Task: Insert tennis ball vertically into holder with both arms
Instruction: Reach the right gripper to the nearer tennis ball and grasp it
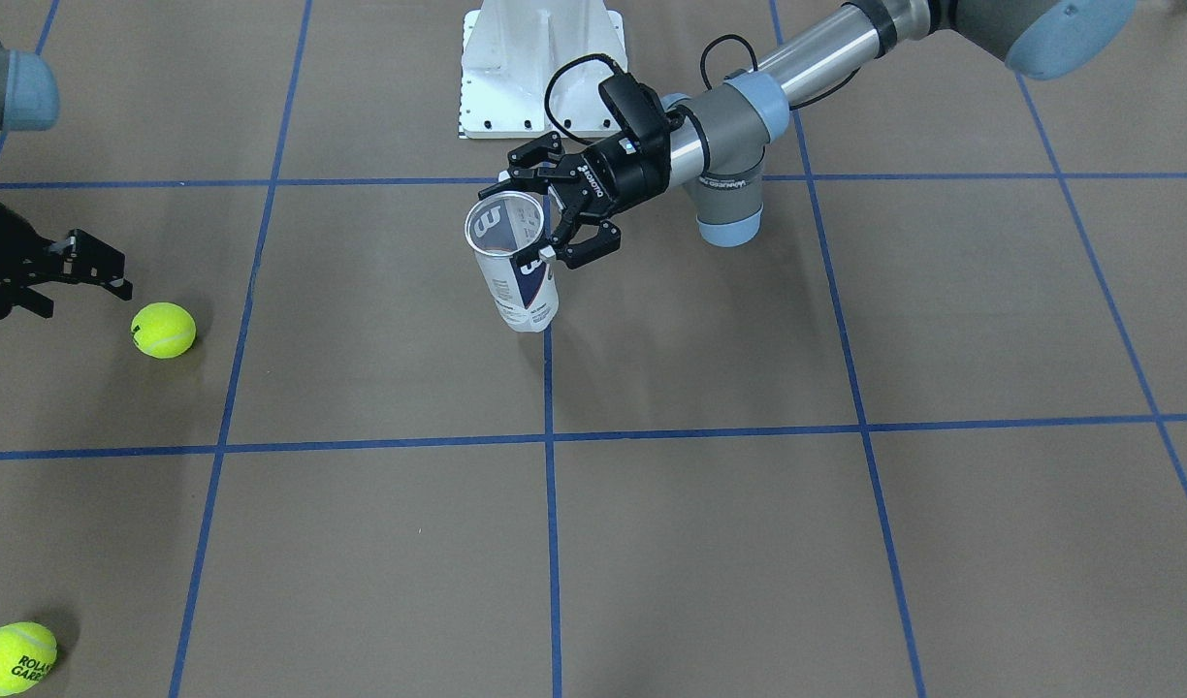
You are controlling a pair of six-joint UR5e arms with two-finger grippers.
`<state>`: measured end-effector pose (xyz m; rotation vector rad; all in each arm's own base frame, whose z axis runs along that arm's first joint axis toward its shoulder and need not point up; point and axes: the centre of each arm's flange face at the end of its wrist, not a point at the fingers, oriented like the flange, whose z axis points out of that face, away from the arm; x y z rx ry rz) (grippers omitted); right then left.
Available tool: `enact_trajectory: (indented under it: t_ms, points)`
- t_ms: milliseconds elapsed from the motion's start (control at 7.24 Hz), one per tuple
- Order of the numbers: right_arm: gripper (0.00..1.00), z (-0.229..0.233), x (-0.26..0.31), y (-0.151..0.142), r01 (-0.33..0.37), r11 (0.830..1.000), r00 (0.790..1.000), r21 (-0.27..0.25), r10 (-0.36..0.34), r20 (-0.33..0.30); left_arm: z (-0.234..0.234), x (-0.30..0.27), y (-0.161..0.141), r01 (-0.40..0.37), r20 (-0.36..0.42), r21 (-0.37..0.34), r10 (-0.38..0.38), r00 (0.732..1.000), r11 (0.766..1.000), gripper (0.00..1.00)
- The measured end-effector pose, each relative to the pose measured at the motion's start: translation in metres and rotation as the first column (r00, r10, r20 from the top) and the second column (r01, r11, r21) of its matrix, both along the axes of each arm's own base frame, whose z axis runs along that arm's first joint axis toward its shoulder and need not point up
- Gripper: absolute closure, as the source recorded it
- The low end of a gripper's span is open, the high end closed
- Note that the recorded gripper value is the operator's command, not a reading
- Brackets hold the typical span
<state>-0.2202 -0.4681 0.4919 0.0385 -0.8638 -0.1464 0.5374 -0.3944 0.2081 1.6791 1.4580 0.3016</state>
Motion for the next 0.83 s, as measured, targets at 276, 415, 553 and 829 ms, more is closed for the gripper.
enact_trajectory:
  t_ms: [276,415,553,829]
  points:
    - [0.01,0.005,-0.036,0.003,0.002,1.0,0.998,0.013,-0.001,-0.065,0.0,0.001,0.001,-0.002,-0.001,0.0,0.002,1.0,1.0,0.19]
    - [0.01,0.01,-0.047,-0.001,0.005,1.0,0.997,0.014,-0.004,-0.083,0.0,0.001,0.002,-0.002,-0.001,-0.001,0.002,1.0,1.0,0.19]
    - [0.01,0.014,-0.059,-0.005,0.013,1.0,0.995,0.012,-0.012,-0.095,0.001,0.001,0.002,-0.003,-0.001,-0.001,0.003,1.0,1.0,0.19]
    - [0.33,0.022,-0.074,-0.008,0.029,1.0,0.994,0.002,-0.029,-0.108,0.0,0.001,0.002,-0.003,-0.003,-0.001,0.003,1.0,1.0,0.19]
